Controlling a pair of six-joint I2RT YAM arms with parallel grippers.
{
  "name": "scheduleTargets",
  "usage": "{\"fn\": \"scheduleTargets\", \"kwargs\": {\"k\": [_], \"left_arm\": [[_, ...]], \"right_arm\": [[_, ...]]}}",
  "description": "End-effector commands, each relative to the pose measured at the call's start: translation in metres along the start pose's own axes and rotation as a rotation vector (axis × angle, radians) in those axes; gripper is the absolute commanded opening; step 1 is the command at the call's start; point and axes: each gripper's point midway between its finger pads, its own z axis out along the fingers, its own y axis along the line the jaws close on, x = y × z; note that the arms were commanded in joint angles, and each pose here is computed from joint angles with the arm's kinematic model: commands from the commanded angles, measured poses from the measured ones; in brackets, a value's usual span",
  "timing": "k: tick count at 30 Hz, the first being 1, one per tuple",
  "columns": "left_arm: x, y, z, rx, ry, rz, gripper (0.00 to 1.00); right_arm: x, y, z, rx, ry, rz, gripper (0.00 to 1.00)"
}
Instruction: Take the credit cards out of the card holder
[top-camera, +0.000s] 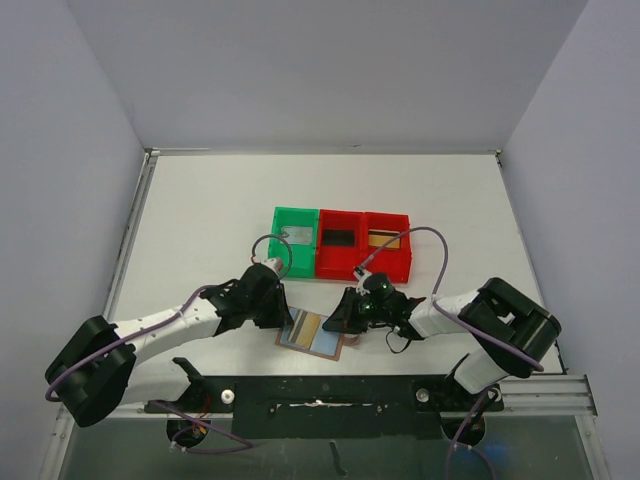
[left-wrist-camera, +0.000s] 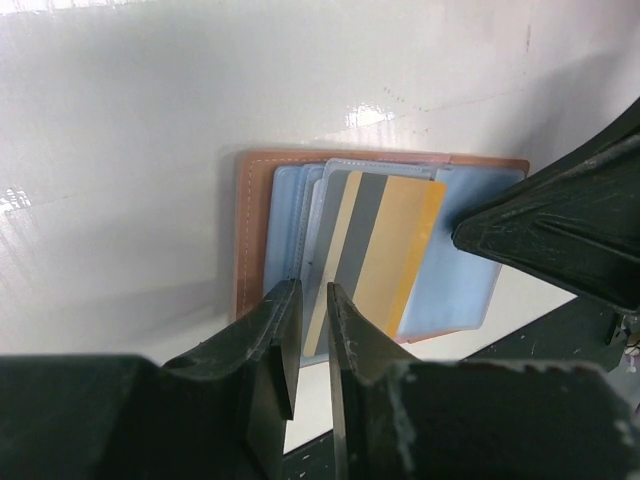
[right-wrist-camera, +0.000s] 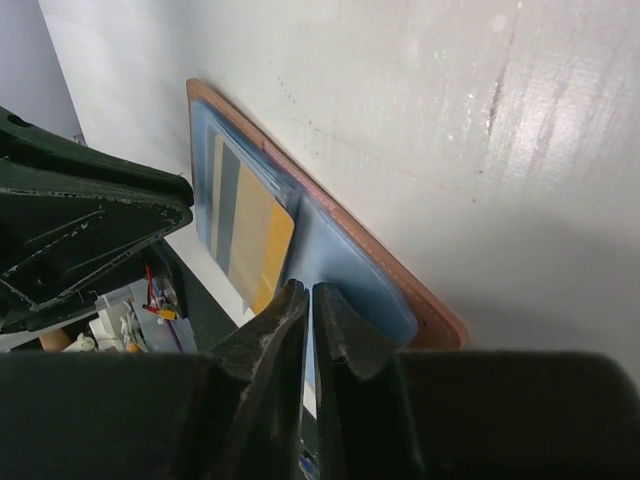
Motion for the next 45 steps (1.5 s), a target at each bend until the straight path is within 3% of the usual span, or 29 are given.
{"fn": "scheduleTargets", "kwargs": {"k": [1, 6, 11, 21, 29, 32, 37, 45], "left_arm": [[-0.015, -0.02, -0.01, 0.065, -0.053, 0.024, 0.18], [-0.028, -0.034, -0.012, 0.096, -0.069, 0.08, 0.3], [-0.023, -0.034, -0.008, 0.092, -0.039, 0.065, 0.31], [-0.01, -0.043, -0.012, 0.187, -0.004, 0.078, 0.29], [0.01, -0.021, 0.001, 0.122, 0.058, 0.046, 0.26], [0.009, -0.017, 0.003, 0.101, 0.048, 0.048, 0.26], [0.001, -0.021, 0.0, 0.101, 0.021, 0.056, 0.26], [0.008, -0.03, 0.0, 0.149, 0.046, 0.053, 0.26]], "right_arm": [[-0.008, 0.03, -0.001, -0.072, -0.006, -0.064, 0.13], [-0.007, 0.034, 0.011, 0.013, -0.039, -0.078, 0.14], [0.002, 0.036, 0.018, 0.017, -0.066, 0.016, 0.26], [0.011, 0.019, 0.017, 0.006, -0.119, 0.13, 0.34], [0.014, 0.013, 0.029, 0.036, -0.093, 0.137, 0.15], [0.01, 0.013, 0.025, 0.031, -0.106, 0.137, 0.0], [0.002, 0.014, 0.004, -0.014, -0.137, 0.106, 0.0], [-0.007, 0.011, -0.013, -0.017, -0.06, -0.013, 0.0]]}}
